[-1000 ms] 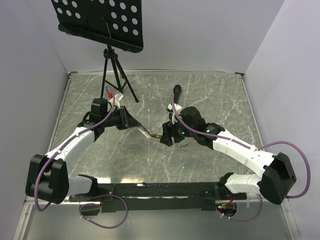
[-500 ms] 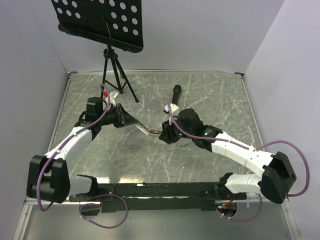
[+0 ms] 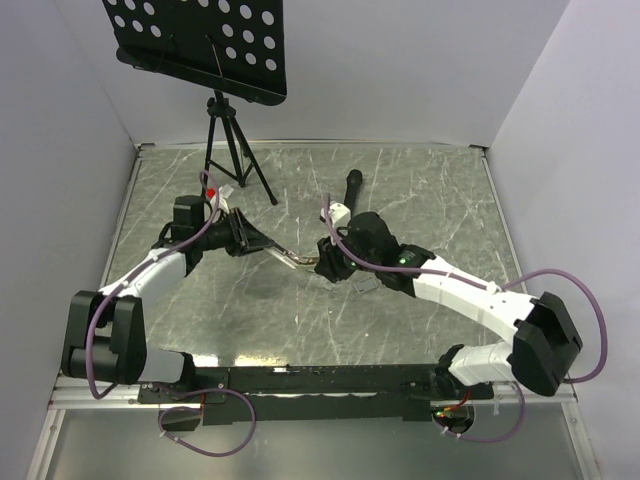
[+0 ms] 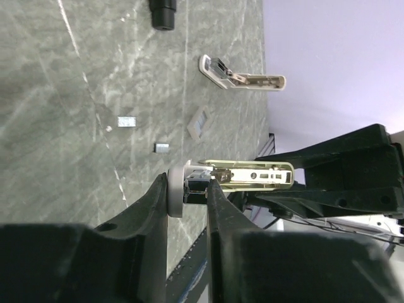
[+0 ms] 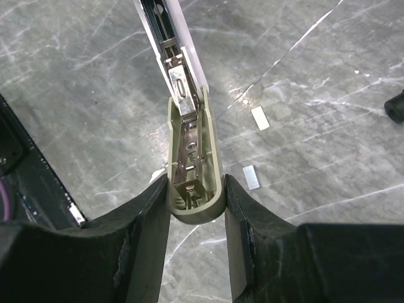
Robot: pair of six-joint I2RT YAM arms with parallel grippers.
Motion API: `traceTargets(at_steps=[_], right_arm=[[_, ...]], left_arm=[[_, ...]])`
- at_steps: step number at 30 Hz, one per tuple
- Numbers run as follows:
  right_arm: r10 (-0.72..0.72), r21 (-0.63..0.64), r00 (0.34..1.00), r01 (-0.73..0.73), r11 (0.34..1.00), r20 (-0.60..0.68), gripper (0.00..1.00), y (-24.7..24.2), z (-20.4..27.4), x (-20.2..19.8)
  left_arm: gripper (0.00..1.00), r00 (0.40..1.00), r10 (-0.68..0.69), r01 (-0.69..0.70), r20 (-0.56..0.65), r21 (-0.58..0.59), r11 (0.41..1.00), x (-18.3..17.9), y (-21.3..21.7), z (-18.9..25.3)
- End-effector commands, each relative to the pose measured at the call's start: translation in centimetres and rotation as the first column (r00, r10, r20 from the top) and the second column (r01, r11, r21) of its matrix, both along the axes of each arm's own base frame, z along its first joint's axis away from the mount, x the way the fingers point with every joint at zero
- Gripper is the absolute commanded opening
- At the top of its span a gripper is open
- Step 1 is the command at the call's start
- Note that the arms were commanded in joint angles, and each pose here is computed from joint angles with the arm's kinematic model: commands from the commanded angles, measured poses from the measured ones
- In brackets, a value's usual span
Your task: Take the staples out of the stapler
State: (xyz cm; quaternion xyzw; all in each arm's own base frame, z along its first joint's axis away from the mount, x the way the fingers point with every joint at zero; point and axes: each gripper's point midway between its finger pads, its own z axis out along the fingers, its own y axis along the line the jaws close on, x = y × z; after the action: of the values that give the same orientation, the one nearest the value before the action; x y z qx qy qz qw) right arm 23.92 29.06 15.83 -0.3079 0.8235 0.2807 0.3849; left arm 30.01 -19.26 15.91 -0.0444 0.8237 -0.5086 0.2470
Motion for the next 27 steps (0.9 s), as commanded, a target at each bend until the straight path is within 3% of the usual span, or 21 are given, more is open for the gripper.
traceTargets(at_steps=[1,3,8,15,27], right_arm=[[-0.072,-0.019,0.99,0.075,0.997,0.12,0.11,0.3,2.7,3.6],[-0.079,-0.047,0.991,0.084,0.995,0.11,0.1,0.5,2.3,4.2],[-0.094,-0.113,0.992,0.104,0.988,0.089,0.09,0.5,1.9,5.0],[-0.148,-0.24,0.986,0.161,0.957,0.074,0.09,-0.3,0.8,6.6],[-0.186,-0.398,0.982,0.175,0.9,0.011,0.13,0.7,-2.0,9.2]], left_arm=[[0.36,0.999,-0.008,0.007,0.048,0.008,1.0,1.3,0.2,0.8],[0.5,0.998,0.003,-0.005,0.058,0.036,0.999,1.8,0.5,0.8],[0.62,0.996,0.015,-0.02,0.083,0.062,0.998,2.8,0.7,1.0],[0.66,0.996,0.064,-0.073,0.069,0.129,0.989,3.7,1.9,0.4],[0.68,0.985,0.157,-0.165,0.074,0.123,0.979,3.5,4.5,0.2]])
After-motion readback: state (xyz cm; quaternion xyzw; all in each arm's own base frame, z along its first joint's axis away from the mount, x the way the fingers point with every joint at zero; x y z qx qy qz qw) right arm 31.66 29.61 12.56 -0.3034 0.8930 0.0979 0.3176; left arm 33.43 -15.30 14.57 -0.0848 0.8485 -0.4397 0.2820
